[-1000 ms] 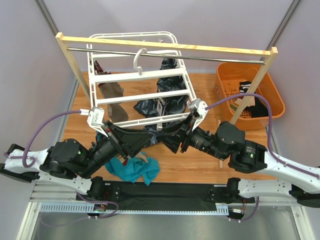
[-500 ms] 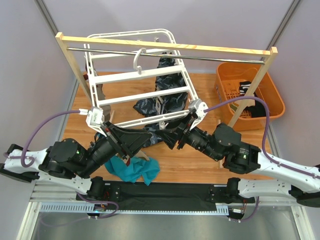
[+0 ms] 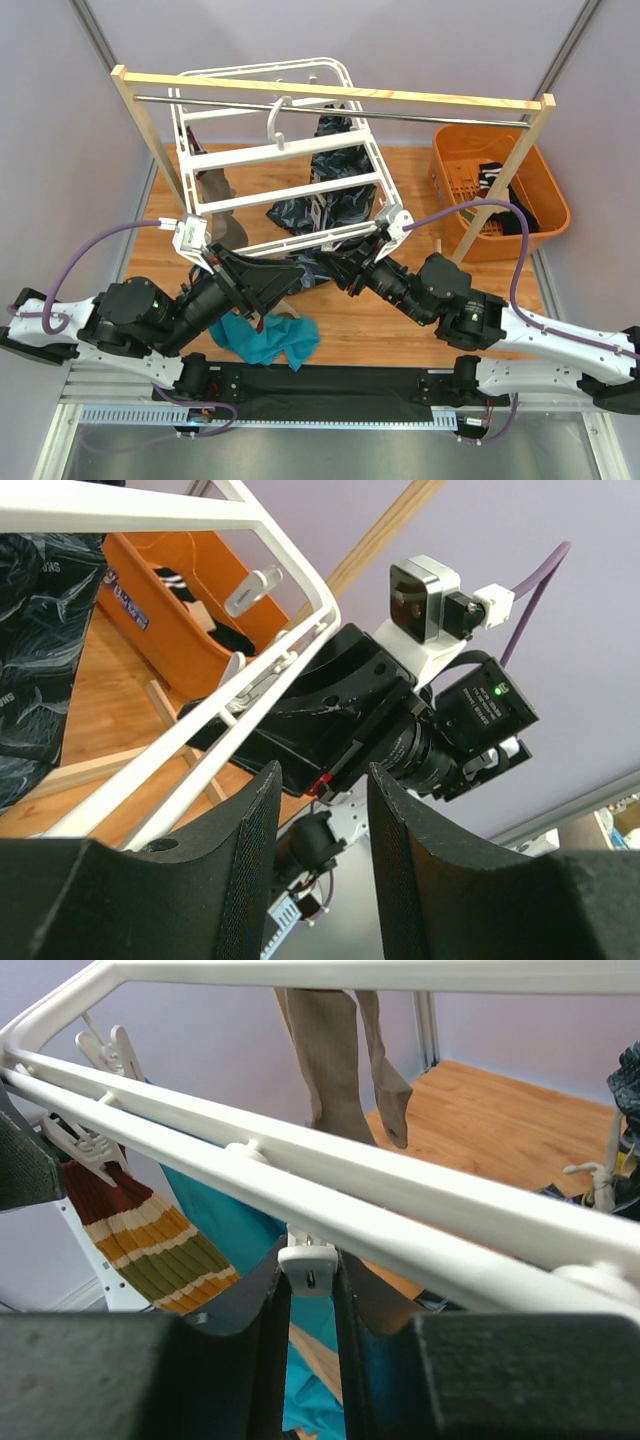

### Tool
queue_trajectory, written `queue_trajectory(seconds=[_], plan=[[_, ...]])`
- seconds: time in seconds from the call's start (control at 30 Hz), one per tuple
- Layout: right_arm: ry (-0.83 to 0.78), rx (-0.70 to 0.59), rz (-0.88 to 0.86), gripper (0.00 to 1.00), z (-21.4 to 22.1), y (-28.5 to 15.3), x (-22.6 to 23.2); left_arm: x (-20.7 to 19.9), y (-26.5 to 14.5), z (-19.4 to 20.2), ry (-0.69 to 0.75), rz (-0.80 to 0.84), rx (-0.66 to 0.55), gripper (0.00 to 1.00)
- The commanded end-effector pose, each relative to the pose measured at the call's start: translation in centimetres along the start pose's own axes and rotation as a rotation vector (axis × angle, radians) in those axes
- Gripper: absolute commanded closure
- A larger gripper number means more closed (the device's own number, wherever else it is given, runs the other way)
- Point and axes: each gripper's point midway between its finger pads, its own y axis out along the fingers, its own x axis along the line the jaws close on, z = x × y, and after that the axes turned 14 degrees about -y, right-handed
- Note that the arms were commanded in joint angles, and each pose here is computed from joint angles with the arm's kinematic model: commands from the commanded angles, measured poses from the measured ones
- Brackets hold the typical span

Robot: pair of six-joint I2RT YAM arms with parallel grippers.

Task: Clip the socks to the hanger
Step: Pick up the clamp from the hanger.

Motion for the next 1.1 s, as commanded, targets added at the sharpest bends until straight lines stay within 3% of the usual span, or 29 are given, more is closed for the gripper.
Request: queue_trajectory(seconds=[0.0,0.17,0.27,0.57,0.8,1.07], plan=[[0.034,-0.104,0.038,0.83,-3.0,-0.3,-0.8,-0.8,0.0,-0.7,-0.013,0.018,-0.010,0.53],[0.053,-0.127,0.028,1.00,-3.9,-1.3,-1.0,-1.0,0.1,-0.7,-0.025,0.022,-0.013,0.53],[0.056,-0.104,0.002,1.00,-4.2,-1.7,-0.6,-1.3,0.4,-0.2,-0.022,0.027,-0.001,0.52],[0.036,0.213,-0.215,1.00,-2.4,-4.3,3.0,-2.8,2.0,1.2,0.031,0.018,0.024,0.47],[-0.019,0.364,-0.252,1.00,-1.2,-5.7,3.2,-1.6,2.7,1.5,0.028,-0.052,-0.019,0.43],[-0.076,0.418,-0.307,1.00,-1.1,-5.7,3.8,-1.2,3.8,1.5,0.105,-0.110,-0.058,0.41]])
